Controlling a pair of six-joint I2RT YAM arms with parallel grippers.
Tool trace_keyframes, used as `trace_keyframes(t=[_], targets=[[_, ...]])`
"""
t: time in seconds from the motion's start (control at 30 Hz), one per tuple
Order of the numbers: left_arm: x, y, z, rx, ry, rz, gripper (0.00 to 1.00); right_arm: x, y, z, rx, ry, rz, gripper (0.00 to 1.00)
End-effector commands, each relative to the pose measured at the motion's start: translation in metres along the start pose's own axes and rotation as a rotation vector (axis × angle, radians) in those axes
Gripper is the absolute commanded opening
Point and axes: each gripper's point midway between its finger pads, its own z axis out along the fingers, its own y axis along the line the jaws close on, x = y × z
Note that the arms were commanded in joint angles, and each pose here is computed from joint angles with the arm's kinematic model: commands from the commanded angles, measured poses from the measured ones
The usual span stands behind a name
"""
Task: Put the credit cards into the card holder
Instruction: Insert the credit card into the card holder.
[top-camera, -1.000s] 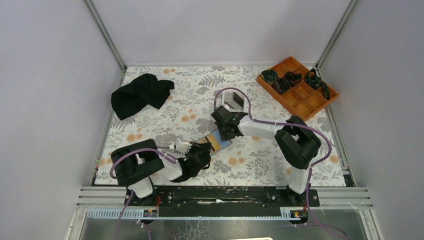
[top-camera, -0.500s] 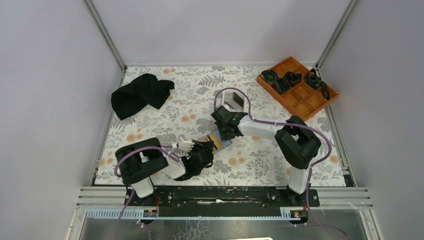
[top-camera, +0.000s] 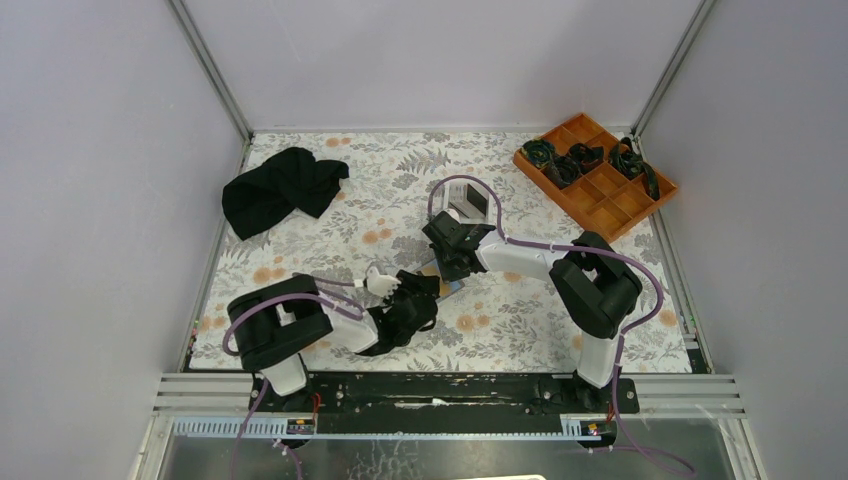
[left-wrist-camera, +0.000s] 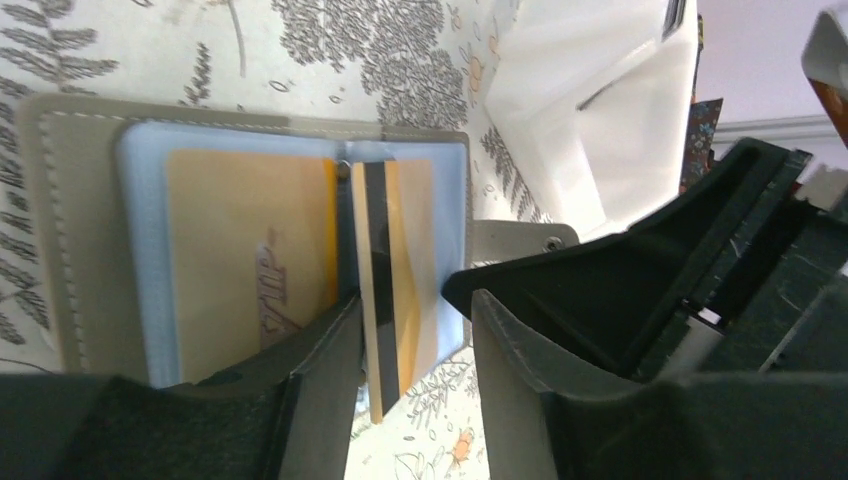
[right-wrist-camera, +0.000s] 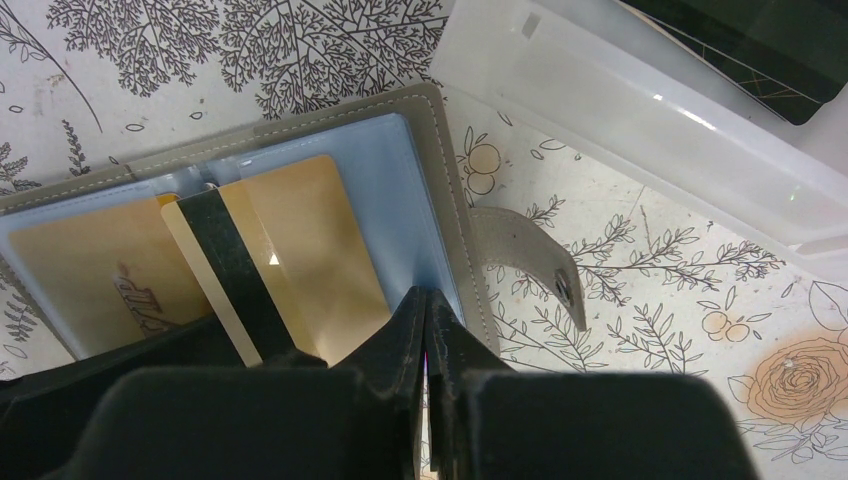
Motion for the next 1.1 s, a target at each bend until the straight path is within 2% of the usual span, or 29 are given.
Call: trace_keyframes(t=[0.0,0.07,0.13,0.53,0.67,0.87,1.07], targets=[[0.003,0.033,-0.010,-0.108,0.040,0.181,0.56,0.041,-0.004,0.023,0.011,0.132,-0.020,0.03],[0.000,0.028,-0.012,-0.101,0.033,0.203,0.61,0.040,-0.003,0.023,0.006,0.128,-0.016,0.03],[-0.004,0.022,-0.014,-0.099,0.027,0.219,0.62,0.037,-0.001,0.022,0.001,0.121,-0.013,0.03],[-0.026,0.015,-0.030,-0.122,-0.011,0.272,0.60,0.023,0.005,0.013,-0.017,0.084,0.004,0.03],[-0.028,0.018,-0.031,-0.144,-0.014,0.300,0.51,0.022,0.005,0.011,-0.021,0.077,0.010,0.03],[-0.026,0.023,-0.030,-0.188,-0.005,0.372,0.26,0.020,0.006,0.008,-0.026,0.067,0.019,0.03],[-0.020,0.019,-0.027,-0.195,0.010,0.474,0.22,0.019,0.007,0.007,-0.033,0.063,0.026,0.03]])
